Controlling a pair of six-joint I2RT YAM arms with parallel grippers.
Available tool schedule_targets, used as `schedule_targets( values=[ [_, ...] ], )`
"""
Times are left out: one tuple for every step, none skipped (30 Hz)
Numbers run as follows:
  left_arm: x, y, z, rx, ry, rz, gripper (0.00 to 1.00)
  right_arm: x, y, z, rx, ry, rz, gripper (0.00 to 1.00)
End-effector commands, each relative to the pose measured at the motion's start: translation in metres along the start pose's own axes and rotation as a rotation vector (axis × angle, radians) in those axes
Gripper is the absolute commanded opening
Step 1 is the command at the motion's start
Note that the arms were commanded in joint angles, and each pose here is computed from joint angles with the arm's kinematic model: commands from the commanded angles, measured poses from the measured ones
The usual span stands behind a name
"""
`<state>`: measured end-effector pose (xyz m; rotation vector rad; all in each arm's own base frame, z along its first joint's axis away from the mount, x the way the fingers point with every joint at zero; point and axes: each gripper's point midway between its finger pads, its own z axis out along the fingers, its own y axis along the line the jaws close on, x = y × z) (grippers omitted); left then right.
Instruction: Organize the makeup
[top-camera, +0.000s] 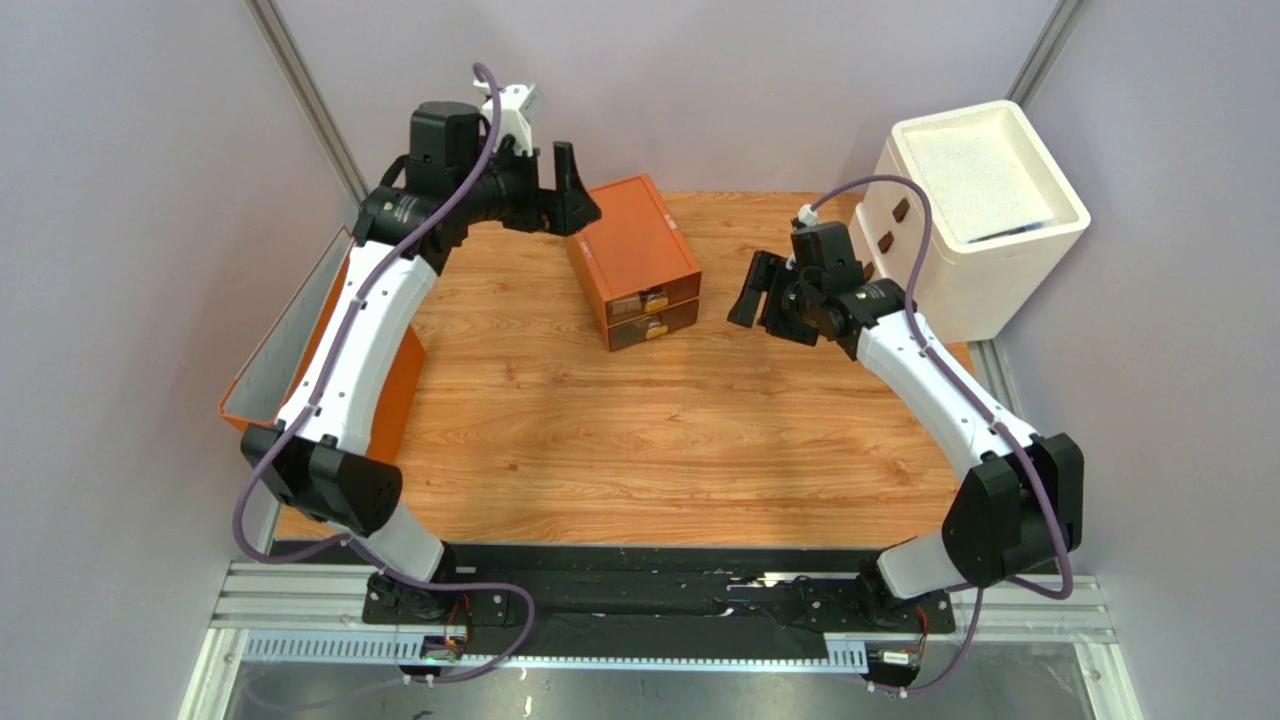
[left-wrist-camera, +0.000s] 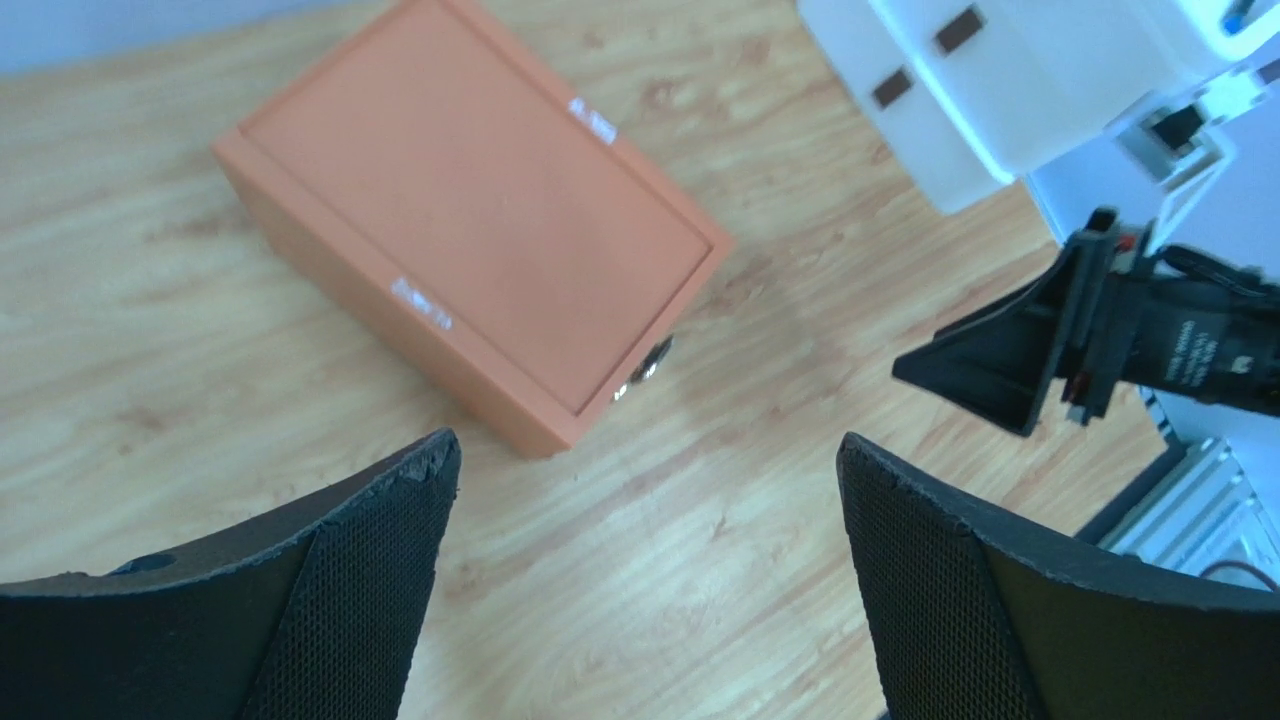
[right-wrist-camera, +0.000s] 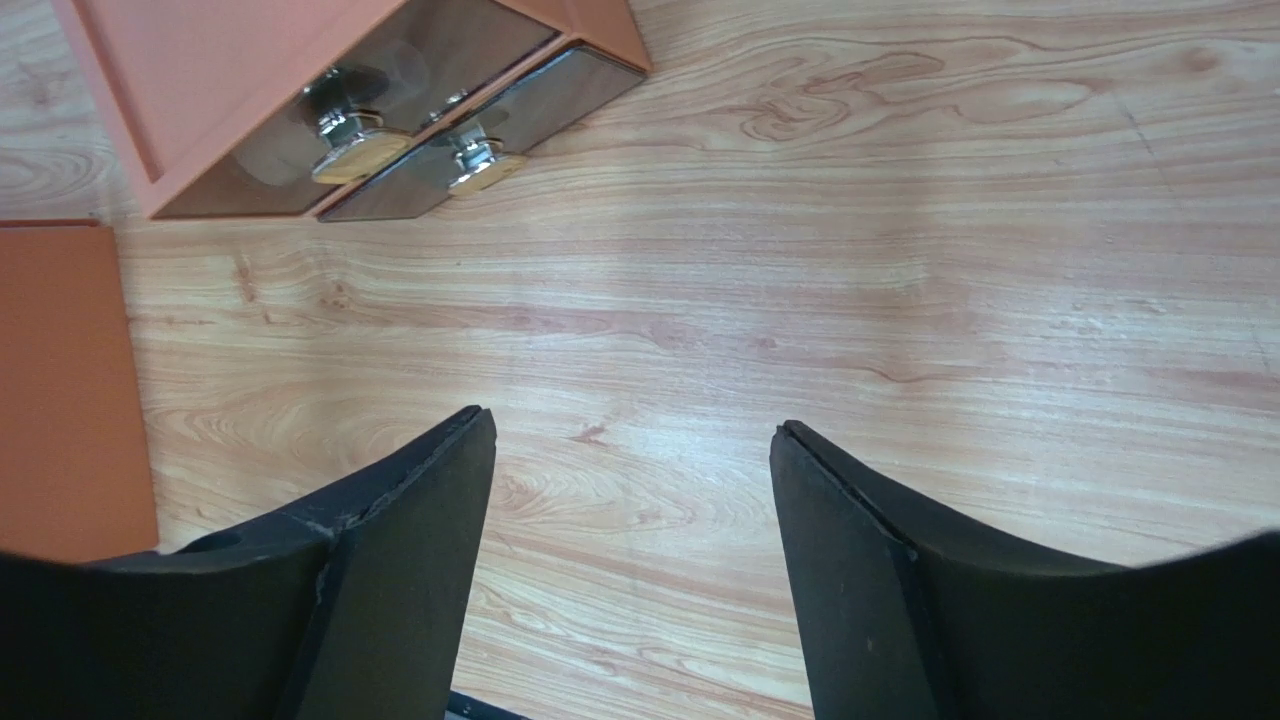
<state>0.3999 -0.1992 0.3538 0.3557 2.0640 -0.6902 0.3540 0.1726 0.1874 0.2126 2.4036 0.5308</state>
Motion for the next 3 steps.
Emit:
schedule_targets(
  values=[
    [-0.0112, -0.0022, -0.0038, 0.007, -0.062, 0.056, 0.99, -0.0057, -0.0066, -0.0112, 0.035, -0.035, -0.041, 0.75],
    [-0.0097, -0.0036, -0.0036, 0.019, -0.059, 0.053, 0.99, -0.0052, -0.0068, -0.0117, 0.036, -0.033, -0.039, 0.80],
    [-0.0090, -0.0037, -0.0042, 0.018, -0.058, 0.048, 0.99, -0.0060, -0.0062, -0.0125, 0.034, -0.036, -0.039, 0.81]
  ],
)
